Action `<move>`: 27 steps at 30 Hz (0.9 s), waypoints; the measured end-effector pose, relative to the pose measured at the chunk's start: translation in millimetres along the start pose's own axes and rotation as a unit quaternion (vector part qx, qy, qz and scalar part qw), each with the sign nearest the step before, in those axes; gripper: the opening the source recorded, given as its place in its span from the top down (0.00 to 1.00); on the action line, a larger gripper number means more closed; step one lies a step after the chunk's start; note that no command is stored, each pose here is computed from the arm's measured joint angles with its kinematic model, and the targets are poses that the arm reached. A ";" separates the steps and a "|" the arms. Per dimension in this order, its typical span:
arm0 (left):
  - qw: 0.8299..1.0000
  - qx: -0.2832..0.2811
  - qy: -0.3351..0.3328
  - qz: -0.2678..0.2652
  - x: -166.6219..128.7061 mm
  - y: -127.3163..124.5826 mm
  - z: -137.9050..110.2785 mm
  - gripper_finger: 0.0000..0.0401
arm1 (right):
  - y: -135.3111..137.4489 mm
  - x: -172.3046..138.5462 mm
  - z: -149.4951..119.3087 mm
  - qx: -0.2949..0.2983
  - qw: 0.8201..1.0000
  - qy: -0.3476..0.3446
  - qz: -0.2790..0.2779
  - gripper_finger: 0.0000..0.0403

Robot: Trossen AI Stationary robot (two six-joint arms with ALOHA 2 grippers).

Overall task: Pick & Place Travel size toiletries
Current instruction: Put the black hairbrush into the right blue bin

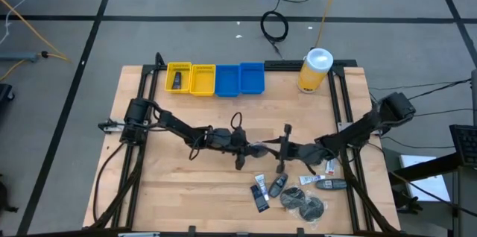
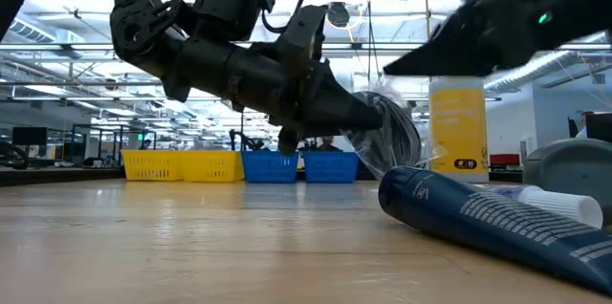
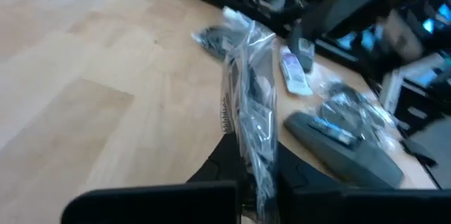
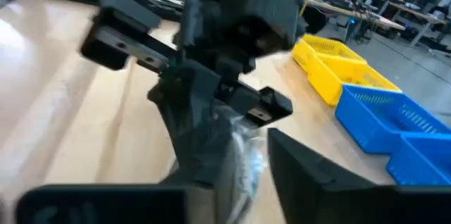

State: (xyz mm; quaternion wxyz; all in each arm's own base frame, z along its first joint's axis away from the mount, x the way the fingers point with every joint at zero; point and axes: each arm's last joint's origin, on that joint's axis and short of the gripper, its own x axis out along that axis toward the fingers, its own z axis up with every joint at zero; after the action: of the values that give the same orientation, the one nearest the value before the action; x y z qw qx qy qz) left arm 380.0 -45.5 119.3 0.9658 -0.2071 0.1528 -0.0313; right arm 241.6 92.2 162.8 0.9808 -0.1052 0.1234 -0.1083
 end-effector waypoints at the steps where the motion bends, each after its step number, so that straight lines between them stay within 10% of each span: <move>1: 1.000 0.004 0.003 -0.006 -1.2 -0.7 2.1 0.96 | -0.2 -5.2 3.6 -0.005 1.000 0.000 -0.002 0.73; 9: 0.992 0.110 0.023 0.058 -38.9 -5.8 68.4 0.89 | -5.9 -46.5 25.3 -0.030 1.000 0.001 0.007 0.53; 13: 0.959 0.228 0.080 0.149 -47.3 8.9 118.4 0.95 | -7.2 -51.7 26.4 -0.028 1.000 -0.001 0.013 0.51; 19: 0.891 0.345 0.137 0.262 -44.9 60.1 176.1 0.94 | -10.2 -51.5 14.2 -0.028 1.000 0.007 0.009 0.51; 27: 0.854 0.397 0.197 0.271 -40.5 153.6 186.7 0.83 | -12.5 -52.7 6.2 -0.010 1.000 -0.003 0.007 0.53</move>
State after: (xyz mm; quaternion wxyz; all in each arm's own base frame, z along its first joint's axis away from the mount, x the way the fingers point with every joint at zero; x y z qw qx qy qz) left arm 398.5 172.5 229.8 0.8858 0.2545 0.3642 0.1338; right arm 191.1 94.0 183.2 0.9809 -0.1141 0.1219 -0.0997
